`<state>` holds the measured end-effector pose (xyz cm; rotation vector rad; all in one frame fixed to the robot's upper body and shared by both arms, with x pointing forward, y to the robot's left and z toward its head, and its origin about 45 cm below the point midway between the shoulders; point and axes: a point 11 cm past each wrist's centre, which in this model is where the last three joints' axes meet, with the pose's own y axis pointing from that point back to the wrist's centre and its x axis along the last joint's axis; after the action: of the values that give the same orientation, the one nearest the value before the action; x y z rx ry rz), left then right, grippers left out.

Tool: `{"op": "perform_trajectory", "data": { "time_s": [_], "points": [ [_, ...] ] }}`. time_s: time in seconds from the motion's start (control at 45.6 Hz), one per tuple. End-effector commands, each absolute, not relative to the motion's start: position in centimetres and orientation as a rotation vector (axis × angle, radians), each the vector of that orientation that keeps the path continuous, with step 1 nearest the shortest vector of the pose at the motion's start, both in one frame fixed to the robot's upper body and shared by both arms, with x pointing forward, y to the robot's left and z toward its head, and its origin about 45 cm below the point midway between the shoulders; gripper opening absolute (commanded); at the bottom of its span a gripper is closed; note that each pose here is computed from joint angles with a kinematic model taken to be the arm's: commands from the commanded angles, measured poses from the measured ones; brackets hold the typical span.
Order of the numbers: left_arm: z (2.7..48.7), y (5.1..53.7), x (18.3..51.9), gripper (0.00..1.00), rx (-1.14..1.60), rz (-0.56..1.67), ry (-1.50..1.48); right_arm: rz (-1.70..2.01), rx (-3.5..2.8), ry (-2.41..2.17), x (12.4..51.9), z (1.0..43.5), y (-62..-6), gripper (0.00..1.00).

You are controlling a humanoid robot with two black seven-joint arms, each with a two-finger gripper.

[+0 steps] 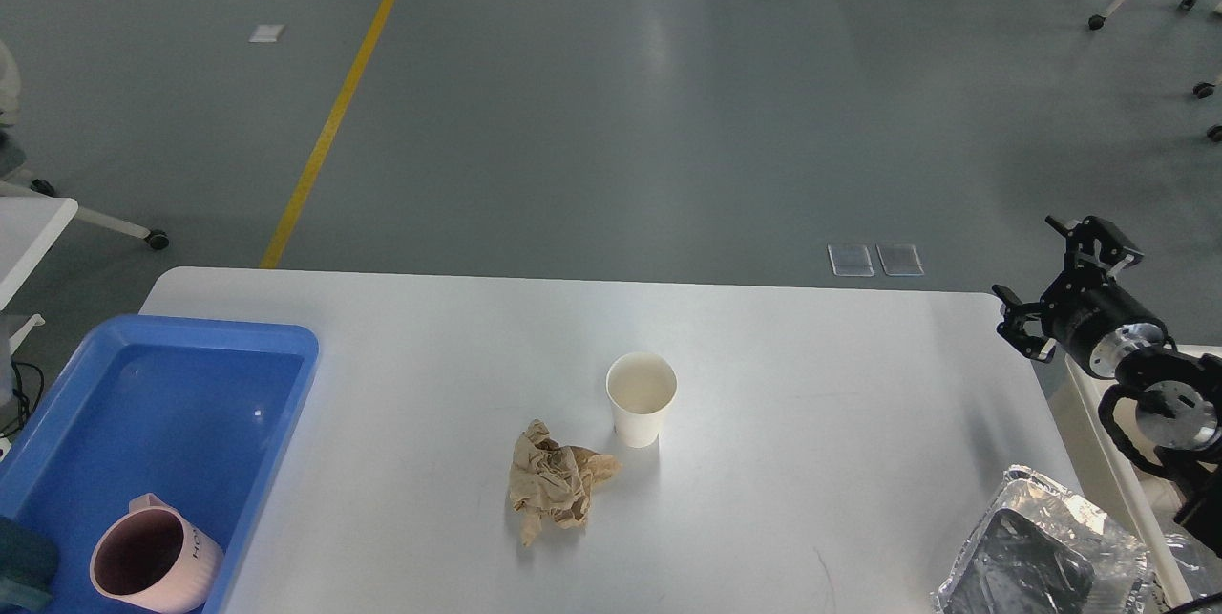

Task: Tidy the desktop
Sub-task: 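Lift the steel tray and carry it over the blue bin, then lower the steel tray into the blue bin and release it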

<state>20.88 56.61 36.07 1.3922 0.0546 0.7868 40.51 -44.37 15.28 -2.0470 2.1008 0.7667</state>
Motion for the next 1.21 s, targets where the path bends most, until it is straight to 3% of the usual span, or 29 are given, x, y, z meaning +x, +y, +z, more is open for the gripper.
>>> {"op": "perform_trajectory", "data": {
  "time_s": [0.0, 0.373, 0.548, 0.921, 1.185],
  "points": [
    [37.2, 57.6, 20.0, 0.0, 1.389, 0.83, 0.057, 0.761, -2.051, 2.092, 40.7, 15.5, -44.2, 1.0],
    [35.2, 61.9, 25.1, 0.0, 1.392, 1.061, 0.035, 0.763, -2.052, 2.092, 40.7, 15.5, -44.2, 1.0],
    [31.8, 63.6, 26.7, 0.0, 1.407, 1.141, 0.084, 0.764, -2.053, 2.088, 40.7, 15.5, -44.1, 1.0],
    [21.6, 59.8, 29.5, 0.0, 1.377, 1.117, 0.164, 0.778, -2.057, 2.073, 40.8, 15.2, -43.3, 1.0],
    [15.9, 56.7, 29.4, 0.0, 1.406, 1.051, 0.198, 0.775, -2.057, 2.071, 40.9, 15.3, -43.4, 1.0]
  ]
}}
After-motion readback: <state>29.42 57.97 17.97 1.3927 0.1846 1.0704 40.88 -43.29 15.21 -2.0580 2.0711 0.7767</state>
